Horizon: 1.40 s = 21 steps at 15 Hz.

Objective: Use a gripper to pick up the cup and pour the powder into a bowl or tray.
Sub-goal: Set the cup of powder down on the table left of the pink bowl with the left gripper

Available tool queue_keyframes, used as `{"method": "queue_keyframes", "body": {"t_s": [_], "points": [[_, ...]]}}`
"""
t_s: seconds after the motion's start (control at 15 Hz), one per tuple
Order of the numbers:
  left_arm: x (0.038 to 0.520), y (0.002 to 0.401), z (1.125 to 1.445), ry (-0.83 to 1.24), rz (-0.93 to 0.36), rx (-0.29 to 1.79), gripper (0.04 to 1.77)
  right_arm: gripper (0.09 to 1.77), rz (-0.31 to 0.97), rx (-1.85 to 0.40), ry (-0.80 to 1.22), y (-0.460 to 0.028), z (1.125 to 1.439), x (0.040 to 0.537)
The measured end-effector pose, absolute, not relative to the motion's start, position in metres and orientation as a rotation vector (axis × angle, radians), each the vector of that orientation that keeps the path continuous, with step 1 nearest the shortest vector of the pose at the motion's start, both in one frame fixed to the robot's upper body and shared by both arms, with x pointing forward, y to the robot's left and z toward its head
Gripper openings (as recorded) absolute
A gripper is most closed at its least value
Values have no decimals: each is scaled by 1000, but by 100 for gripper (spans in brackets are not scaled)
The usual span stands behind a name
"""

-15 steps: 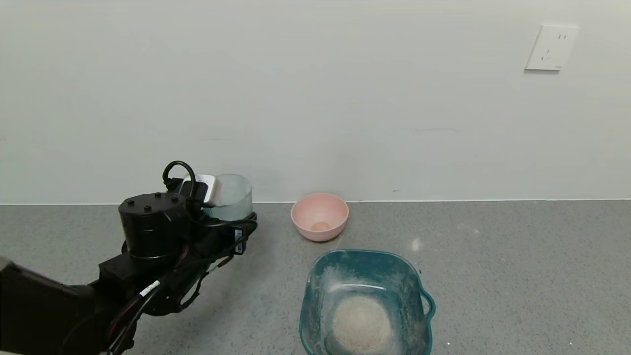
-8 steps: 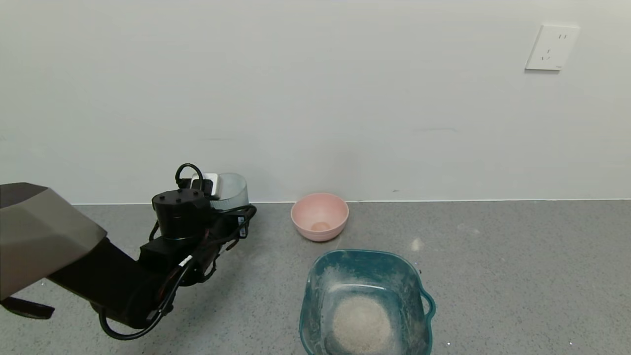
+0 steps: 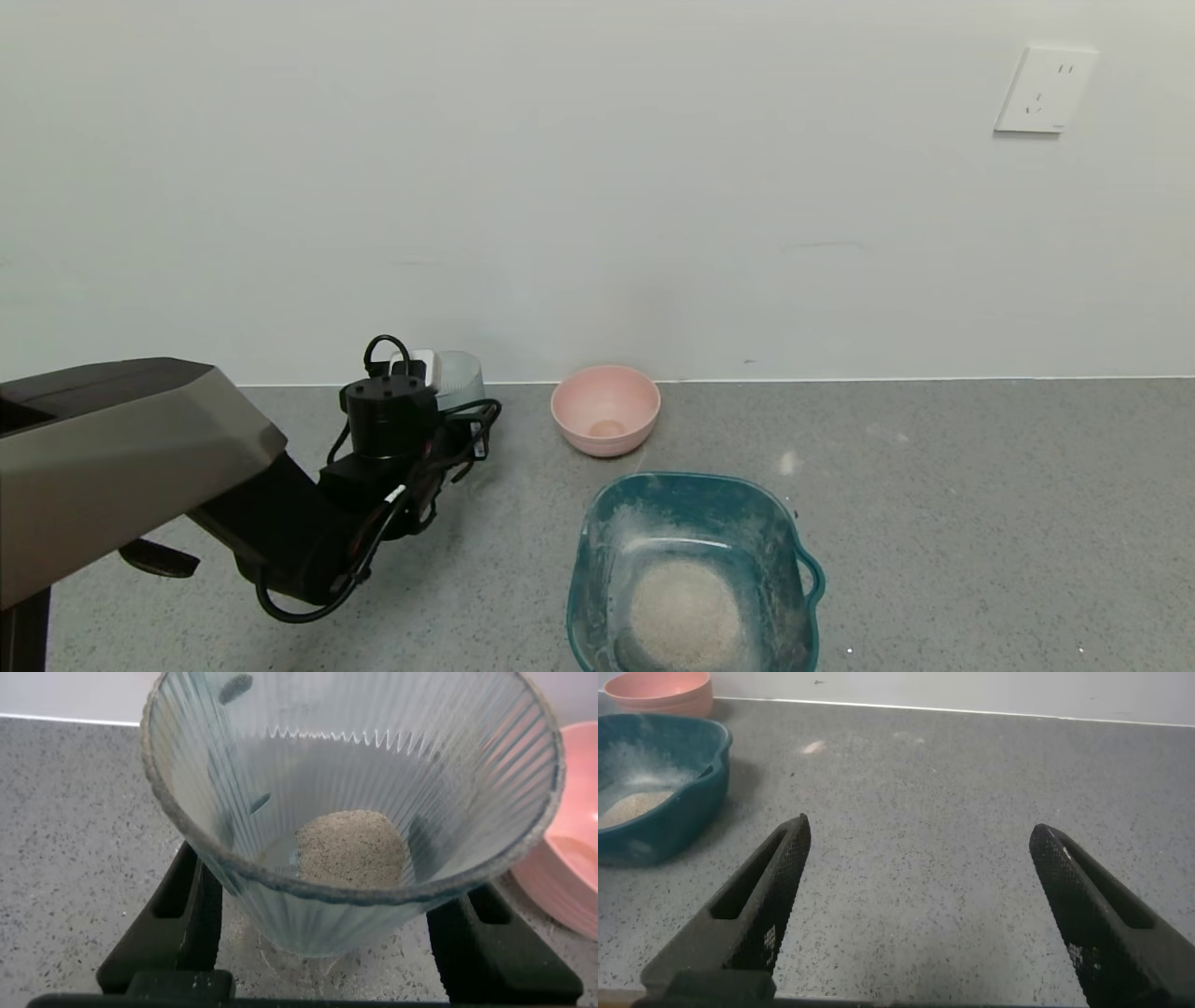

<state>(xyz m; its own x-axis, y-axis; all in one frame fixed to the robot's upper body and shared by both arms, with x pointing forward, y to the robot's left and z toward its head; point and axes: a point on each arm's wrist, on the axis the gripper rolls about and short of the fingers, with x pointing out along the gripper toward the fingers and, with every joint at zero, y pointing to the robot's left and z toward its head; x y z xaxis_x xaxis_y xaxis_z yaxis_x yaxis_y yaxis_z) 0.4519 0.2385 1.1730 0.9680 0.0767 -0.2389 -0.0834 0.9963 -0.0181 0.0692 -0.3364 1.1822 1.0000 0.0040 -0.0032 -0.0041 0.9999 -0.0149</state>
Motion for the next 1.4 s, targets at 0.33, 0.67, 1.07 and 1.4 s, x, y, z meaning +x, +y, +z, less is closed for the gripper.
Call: {"method": "queue_keyframes", "body": {"t_s": [0.33, 0.67, 1.07, 1.4], "points": [[457, 234, 1152, 272, 76, -35, 125, 171, 5, -15, 2, -336, 1182, 69], [457, 234, 1142, 291, 77, -29, 125, 171, 4, -15, 2, -336, 1182, 69], [458, 233, 1134, 309, 79, -23, 125, 171, 4, -15, 2, -336, 1182, 69], [457, 234, 1132, 307, 78, -23, 148, 171, 4, -15, 3, -336, 1182, 69]]}}
